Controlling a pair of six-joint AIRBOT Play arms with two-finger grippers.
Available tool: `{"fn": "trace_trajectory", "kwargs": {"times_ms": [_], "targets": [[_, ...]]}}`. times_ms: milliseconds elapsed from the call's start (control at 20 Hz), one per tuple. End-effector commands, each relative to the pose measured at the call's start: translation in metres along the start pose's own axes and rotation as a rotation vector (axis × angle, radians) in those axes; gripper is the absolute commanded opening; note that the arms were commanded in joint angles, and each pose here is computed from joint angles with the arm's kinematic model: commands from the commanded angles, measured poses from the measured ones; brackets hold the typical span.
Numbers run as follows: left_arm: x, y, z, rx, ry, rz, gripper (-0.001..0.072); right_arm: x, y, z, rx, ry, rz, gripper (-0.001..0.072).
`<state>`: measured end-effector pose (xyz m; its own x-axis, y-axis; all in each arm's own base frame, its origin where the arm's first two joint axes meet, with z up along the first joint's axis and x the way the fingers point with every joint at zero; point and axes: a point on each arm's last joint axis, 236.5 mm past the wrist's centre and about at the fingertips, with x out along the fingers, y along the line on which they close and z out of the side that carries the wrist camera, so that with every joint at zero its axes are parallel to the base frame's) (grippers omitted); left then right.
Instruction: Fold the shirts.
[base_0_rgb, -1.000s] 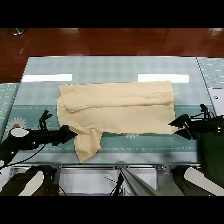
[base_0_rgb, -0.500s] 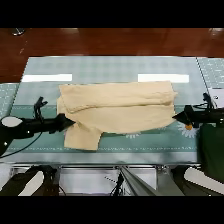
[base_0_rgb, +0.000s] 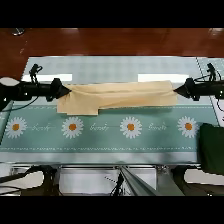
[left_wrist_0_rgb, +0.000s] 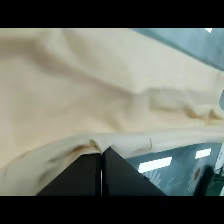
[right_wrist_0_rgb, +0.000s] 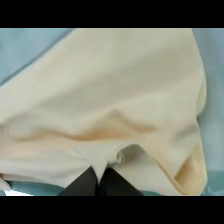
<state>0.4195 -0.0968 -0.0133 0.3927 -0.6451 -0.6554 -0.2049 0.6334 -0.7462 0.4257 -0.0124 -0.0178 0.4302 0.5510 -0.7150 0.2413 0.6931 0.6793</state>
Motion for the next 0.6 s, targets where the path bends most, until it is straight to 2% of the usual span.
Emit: {"fn": "trace_trajectory", "kwargs": {"times_ms": [0, 250, 300, 350, 400, 550], "targets": [[0.024, 0.0, 0.043, -0.048, 0.034, -0.018, 0.0028, 0.026, 0.011, 0.039, 0.02, -0.011, 0.018, 0.0021], [0.046, 0.01, 0.069, -0.057, 0.049, -0.021, 0.0037, 0.06, 0.005, 0.06, 0.094, 0.009, 0.071, 0.0037], [0.048, 0.012, 0.068, -0.058, 0.055, -0.02, 0.0247, 0.065, 0.005, 0.06, 0.108, 0.015, 0.083, 0.0282], [0.047, 0.013, 0.064, -0.058, 0.074, -0.021, 0.0701, 0.066, 0.006, 0.06, 0.117, 0.018, 0.092, 0.0584], [0.041, 0.016, 0.064, -0.057, 0.087, -0.016, 0.0697, 0.062, 0.004, 0.062, 0.111, 0.014, 0.091, 0.0627], [-0.012, 0.053, 0.065, -0.103, 0.132, 0.096, 0.0696, 0.025, -0.005, 0.073, 0.101, 0.027, 0.106, 0.0625]]}}
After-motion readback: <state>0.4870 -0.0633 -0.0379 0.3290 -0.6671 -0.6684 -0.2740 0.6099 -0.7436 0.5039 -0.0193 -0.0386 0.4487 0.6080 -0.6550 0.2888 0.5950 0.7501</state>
